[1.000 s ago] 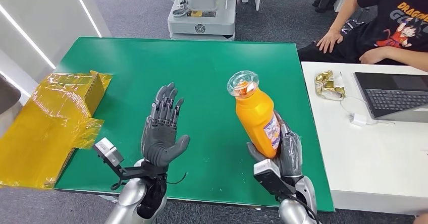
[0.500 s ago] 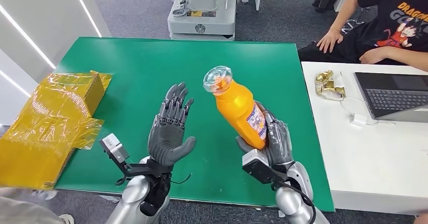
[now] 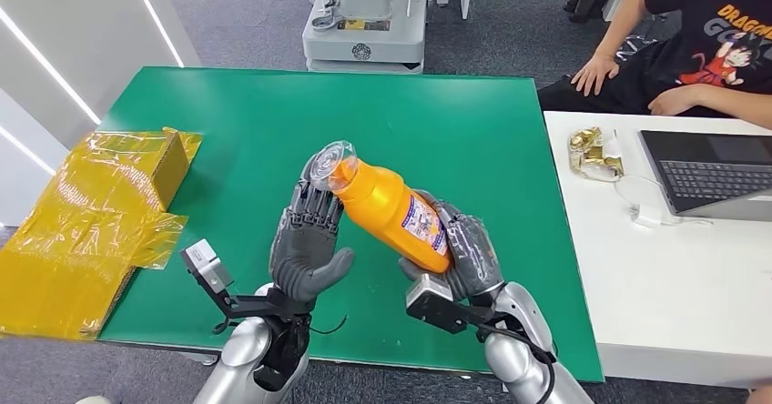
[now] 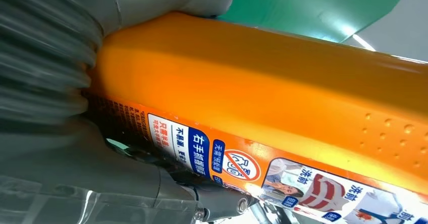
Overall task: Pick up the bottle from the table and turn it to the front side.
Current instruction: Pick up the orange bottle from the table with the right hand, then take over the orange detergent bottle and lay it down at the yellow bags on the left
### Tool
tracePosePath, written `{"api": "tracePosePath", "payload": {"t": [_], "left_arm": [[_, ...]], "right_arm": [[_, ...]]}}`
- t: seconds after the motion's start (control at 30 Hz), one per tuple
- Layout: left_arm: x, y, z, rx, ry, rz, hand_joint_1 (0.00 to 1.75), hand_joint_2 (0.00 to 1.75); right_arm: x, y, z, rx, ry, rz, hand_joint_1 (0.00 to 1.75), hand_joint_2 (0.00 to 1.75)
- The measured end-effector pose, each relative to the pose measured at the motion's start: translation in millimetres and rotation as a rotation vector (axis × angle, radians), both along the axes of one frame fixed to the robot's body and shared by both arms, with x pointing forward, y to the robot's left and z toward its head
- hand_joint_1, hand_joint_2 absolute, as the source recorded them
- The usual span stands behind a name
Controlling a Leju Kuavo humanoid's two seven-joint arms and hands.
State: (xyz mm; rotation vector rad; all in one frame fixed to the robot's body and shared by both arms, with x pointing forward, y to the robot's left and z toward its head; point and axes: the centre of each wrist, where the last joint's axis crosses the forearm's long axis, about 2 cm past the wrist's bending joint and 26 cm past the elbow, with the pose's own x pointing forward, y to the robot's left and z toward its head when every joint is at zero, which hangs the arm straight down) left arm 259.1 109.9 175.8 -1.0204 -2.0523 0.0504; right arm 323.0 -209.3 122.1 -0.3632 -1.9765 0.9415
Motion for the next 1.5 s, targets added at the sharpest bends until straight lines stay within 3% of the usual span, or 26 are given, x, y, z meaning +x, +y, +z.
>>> {"api": "tracePosePath", "payload": {"t": [0.53, 1.5], "left_arm": [[3.5, -1, 3.9, -0.002, 0.014, -0.002, 0.00, 1.75], [11.3, 2, -0.8, 0.010, 0.067, 0.017, 0.00, 1.75]], "right_arm": [[6, 17, 3, -0.036, 0.094, 0.176, 1.75, 1.75], [23, 24, 6, -0.045, 0.177, 0.349, 1.75, 1.75]]}}
